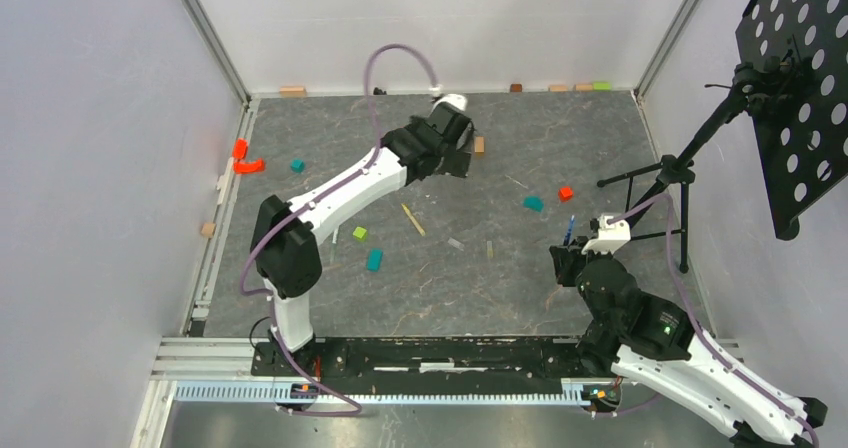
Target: Insert the pens into the pen caps
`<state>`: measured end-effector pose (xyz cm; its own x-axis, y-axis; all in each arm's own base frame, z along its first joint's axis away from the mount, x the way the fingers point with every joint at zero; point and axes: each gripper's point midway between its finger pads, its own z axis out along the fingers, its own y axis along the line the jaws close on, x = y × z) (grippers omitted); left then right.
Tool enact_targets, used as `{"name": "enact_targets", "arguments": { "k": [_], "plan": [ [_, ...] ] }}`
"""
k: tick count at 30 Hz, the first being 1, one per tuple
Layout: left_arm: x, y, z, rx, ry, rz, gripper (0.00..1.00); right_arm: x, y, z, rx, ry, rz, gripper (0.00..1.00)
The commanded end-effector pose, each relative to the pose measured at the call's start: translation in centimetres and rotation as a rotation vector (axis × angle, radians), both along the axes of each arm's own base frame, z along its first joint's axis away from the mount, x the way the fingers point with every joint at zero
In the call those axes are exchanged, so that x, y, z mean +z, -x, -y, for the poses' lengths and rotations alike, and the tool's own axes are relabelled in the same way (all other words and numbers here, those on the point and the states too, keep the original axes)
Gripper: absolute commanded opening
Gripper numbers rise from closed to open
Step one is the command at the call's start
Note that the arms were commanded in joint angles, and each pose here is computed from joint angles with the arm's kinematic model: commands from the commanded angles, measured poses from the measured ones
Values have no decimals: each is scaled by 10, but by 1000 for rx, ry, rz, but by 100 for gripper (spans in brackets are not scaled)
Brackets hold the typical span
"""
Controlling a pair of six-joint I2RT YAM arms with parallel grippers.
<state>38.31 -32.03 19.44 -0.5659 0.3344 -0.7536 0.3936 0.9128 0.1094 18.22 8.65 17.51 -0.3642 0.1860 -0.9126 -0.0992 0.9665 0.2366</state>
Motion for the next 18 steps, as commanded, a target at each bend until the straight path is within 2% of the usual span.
{"name": "enact_targets", "arguments": {
  "k": [1, 3, 7, 9, 10, 16, 18],
  "plan": [
    [-59, 41, -21, 640, 287, -242, 92, 7, -4, 1, -50, -53, 6, 0],
    [-65, 60, -10, 764, 364, -255, 88, 5, -5, -2, -49, -62, 7, 0],
    [-89, 92, 8, 962, 428, -405, 80, 1, -5, -10, -23, -72, -2, 0],
    [-101, 100, 12, 1017, 430, -460, 67, -2, -5, -12, -15, -72, -15, 0],
    [-108, 108, 11, 1061, 425, -493, 65, -3, -4, -13, -11, -72, -22, 0],
    [-142, 117, 26, 1092, 468, -539, 67, -8, -1, -11, -7, -88, -28, 0],
    [-150, 115, 27, 1092, 461, -533, 64, -8, 0, -11, -3, -94, -23, 0]
  ]
}}
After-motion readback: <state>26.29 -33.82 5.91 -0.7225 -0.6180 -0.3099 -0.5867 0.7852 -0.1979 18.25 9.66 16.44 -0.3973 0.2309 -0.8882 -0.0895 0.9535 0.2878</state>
